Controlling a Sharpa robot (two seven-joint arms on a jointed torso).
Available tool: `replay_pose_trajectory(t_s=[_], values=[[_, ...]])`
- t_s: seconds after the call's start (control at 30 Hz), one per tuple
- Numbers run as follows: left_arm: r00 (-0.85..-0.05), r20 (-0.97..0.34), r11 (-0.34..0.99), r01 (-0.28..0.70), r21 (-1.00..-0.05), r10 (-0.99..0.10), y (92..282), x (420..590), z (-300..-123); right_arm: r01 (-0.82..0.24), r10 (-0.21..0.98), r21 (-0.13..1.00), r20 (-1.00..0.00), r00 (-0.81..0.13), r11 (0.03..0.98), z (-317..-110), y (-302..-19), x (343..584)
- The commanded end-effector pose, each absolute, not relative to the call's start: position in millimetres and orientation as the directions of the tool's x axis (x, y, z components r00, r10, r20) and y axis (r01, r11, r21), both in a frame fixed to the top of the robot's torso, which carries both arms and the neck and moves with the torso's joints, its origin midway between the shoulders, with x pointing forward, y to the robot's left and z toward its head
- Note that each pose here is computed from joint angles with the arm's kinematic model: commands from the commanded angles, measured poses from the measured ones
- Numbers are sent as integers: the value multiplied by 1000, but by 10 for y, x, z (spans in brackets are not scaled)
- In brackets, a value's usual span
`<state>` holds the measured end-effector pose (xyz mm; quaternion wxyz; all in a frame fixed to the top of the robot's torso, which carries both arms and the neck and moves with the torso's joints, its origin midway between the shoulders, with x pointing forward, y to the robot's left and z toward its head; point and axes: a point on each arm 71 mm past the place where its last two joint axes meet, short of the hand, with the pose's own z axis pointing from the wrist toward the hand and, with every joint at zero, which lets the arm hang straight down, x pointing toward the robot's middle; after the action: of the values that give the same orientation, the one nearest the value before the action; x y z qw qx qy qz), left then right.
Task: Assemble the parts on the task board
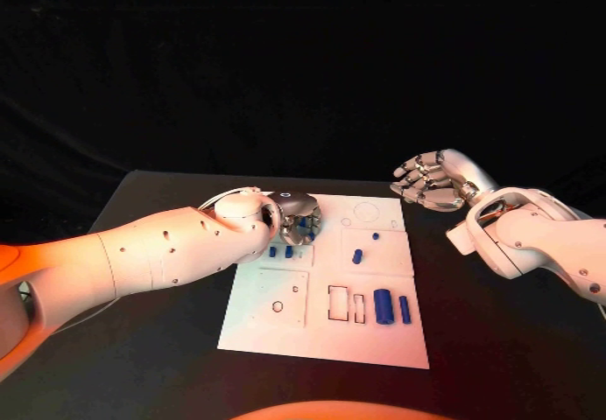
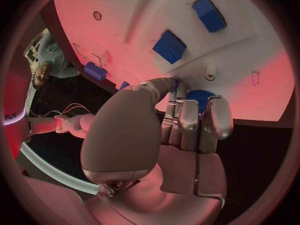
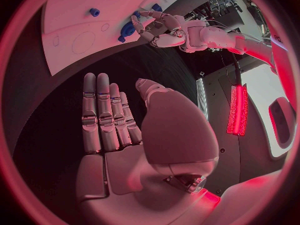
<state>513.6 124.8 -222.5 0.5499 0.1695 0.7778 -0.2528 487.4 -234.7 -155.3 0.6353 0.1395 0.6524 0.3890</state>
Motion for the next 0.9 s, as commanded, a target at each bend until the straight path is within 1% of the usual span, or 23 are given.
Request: replay_pose_trajectory(t_s=[0.03,0.43,0.7,0.9], values=[[-334,-943,809,549,-209,-17,1248,5111,-2263,-327,668,677,-727,-160,659,-1552,-2332,4867],[-297,-948,786,557,-269,-114,1286,5069,-2160,-328,669,677,-727,-156,659,-1550,-2337,4869],[-299,-938,777,542,-319,-177,1361,5031,-2050,-325,670,678,-726,-153,660,-1551,-2349,4874],[-307,-931,777,529,-341,-199,1430,5001,-1982,-322,671,679,-725,-152,660,-1552,-2360,4877]])
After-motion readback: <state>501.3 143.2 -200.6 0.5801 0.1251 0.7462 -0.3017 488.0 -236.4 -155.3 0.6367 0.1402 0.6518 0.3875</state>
